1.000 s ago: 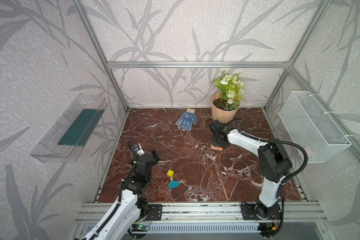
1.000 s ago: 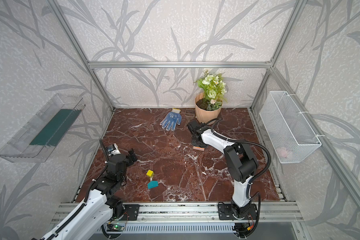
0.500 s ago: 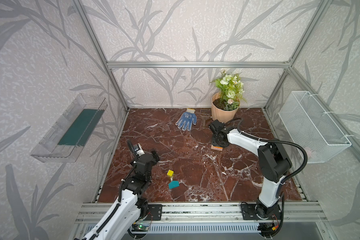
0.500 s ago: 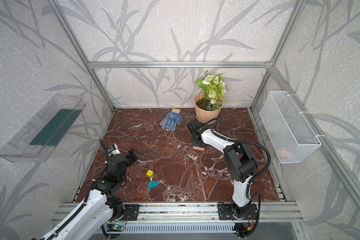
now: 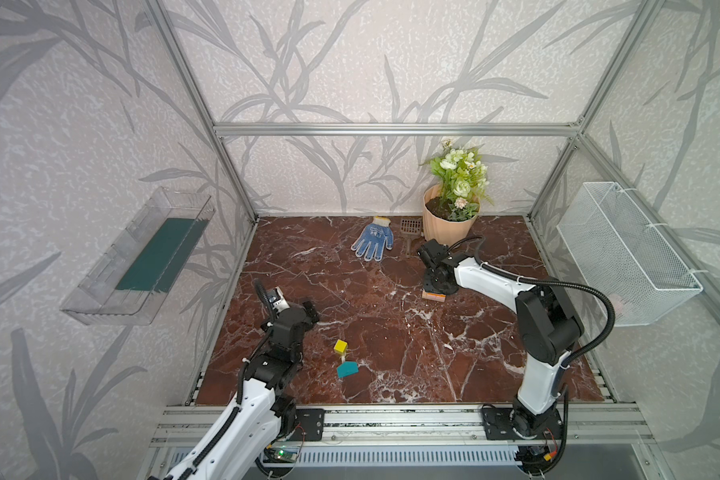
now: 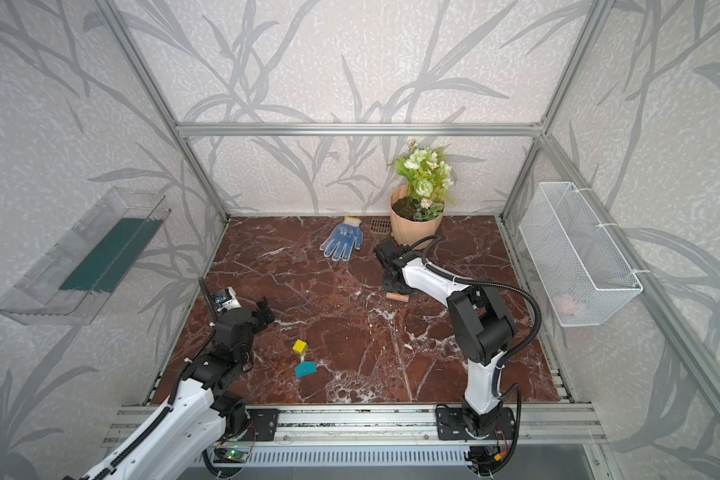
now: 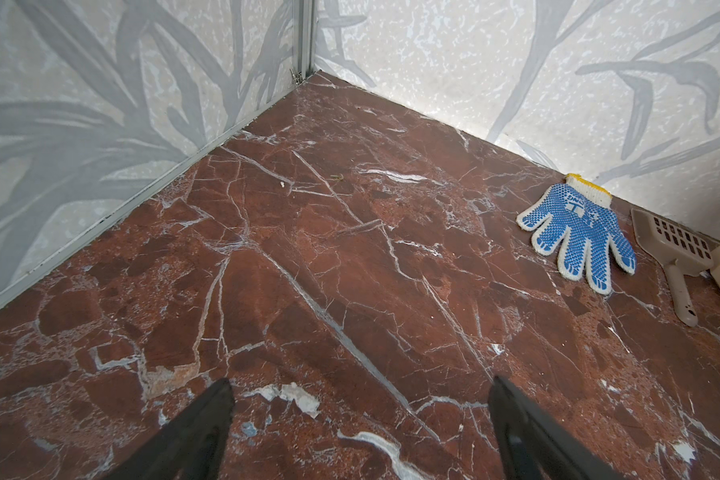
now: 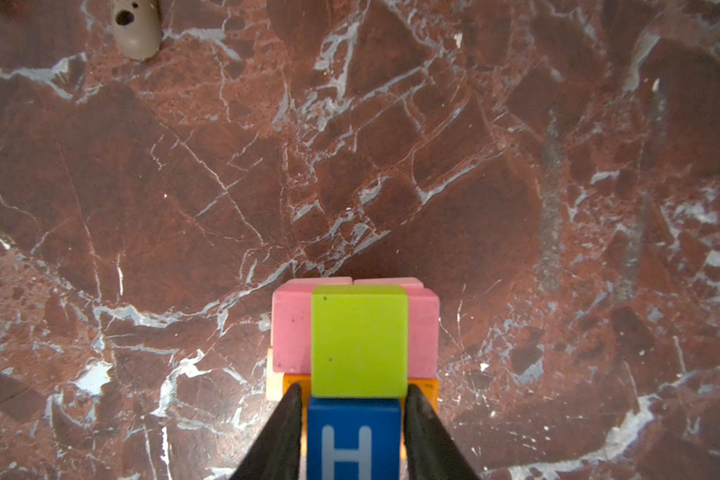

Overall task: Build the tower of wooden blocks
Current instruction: 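Lower the blue H cube onto the orange block beside the green cube, then open the right gripper over the stack while the left arm reaches toward it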

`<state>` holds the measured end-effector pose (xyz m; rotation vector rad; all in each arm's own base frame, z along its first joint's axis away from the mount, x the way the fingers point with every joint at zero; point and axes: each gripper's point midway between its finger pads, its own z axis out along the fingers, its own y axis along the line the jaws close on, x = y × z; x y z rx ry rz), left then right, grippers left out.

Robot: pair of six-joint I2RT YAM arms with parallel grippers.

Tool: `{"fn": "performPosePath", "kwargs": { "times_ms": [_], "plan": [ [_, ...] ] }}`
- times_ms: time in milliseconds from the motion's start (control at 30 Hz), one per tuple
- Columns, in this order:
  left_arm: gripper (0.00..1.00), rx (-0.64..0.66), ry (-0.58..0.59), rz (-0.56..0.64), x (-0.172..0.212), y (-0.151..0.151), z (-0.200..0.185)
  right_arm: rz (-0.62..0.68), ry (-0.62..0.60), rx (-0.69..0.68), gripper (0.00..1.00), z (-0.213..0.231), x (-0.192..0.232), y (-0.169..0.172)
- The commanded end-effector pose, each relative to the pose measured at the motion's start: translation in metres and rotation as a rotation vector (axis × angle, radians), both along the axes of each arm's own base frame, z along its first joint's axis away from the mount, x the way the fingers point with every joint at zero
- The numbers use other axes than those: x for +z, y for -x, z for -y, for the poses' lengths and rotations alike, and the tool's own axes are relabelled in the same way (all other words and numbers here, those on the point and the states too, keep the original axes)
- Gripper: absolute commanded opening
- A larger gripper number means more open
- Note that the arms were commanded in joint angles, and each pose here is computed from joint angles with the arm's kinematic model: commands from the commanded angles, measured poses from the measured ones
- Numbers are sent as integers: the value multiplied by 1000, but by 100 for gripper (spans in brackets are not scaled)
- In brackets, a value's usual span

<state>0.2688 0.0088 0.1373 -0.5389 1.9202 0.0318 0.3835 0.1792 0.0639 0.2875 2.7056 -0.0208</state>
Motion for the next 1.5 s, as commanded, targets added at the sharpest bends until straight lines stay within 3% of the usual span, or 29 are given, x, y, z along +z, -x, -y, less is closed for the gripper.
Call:
{"fn": "performPosePath", "kwargs": {
  "times_ms": [0,200,333,767,1333,1467],
  "plan": [
    [95,8,0,14,0,0,-2,0,15,-8,46,4,5,-1],
    [95,9,2,16,1,0,-2,5,14,-7,46,4,7,-2],
    [95,9,1,15,0,0,-2,10,16,-10,36,5,8,-2],
    [95,8,0,16,1,0,-2,7,29,-17,36,10,7,-2],
    [95,-2,0,16,1,0,0,28,-17,36,49,0,19,-4],
    [88,-159,11,23,6,-9,28,71,-16,35,51,4,41,-3]
  ]
}}
